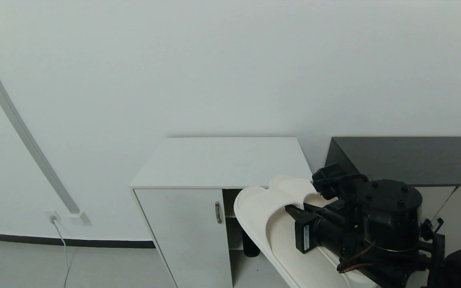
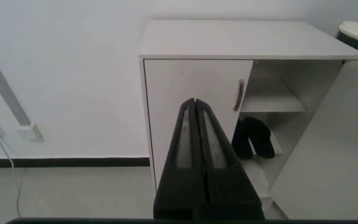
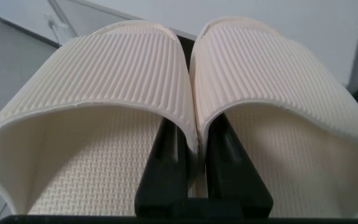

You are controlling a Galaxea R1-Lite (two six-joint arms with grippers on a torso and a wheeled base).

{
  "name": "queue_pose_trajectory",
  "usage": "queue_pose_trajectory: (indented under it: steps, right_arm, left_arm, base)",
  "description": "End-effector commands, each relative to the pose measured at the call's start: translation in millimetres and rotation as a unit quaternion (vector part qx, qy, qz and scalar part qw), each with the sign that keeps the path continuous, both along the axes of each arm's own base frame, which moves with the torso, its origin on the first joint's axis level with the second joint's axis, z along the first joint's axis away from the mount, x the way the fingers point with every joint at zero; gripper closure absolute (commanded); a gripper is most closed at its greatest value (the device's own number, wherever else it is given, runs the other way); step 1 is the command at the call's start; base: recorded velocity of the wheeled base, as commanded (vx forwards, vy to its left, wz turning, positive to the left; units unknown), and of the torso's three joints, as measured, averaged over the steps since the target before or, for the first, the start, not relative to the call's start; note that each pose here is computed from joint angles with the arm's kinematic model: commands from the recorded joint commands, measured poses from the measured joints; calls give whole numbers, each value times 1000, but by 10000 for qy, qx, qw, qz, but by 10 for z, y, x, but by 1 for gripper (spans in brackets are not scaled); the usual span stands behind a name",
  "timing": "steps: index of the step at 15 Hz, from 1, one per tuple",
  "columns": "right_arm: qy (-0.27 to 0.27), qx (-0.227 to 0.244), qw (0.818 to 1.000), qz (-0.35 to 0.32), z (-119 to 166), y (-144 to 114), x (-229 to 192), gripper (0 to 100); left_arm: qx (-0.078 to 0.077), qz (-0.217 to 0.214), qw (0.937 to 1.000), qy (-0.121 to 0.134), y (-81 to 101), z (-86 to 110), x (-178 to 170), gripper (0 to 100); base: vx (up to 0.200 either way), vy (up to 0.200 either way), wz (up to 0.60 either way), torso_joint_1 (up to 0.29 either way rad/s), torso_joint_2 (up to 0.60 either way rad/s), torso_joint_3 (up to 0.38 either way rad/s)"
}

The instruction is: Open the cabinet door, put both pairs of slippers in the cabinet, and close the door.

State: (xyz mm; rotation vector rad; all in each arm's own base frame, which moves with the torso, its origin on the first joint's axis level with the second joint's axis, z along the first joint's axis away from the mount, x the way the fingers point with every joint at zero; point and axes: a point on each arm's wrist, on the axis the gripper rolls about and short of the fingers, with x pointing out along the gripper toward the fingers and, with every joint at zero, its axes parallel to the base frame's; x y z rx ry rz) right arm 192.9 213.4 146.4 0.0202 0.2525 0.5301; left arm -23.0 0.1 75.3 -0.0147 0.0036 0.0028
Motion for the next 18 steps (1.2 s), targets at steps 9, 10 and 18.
queue_pose_trajectory:
  steps: [9, 10, 18]
  right_arm:
    - [22, -231, 9997, 37, -74, -23, -18, 100]
    - [22, -231, 9997, 37, -74, -23, -18, 100]
    - [56, -260, 9996, 35, -109, -8, -5, 100]
  left_arm:
    - [-11, 2, 10000, 5, 0, 0, 1, 100]
    - [-11, 2, 10000, 5, 0, 0, 1, 100]
    - [20, -6, 10000, 5, 0, 0, 1, 100]
  base:
    - [0, 0, 0, 0, 0, 0]
    - [0, 0, 0, 0, 0, 0]
    - [0, 0, 0, -42, 95, 54]
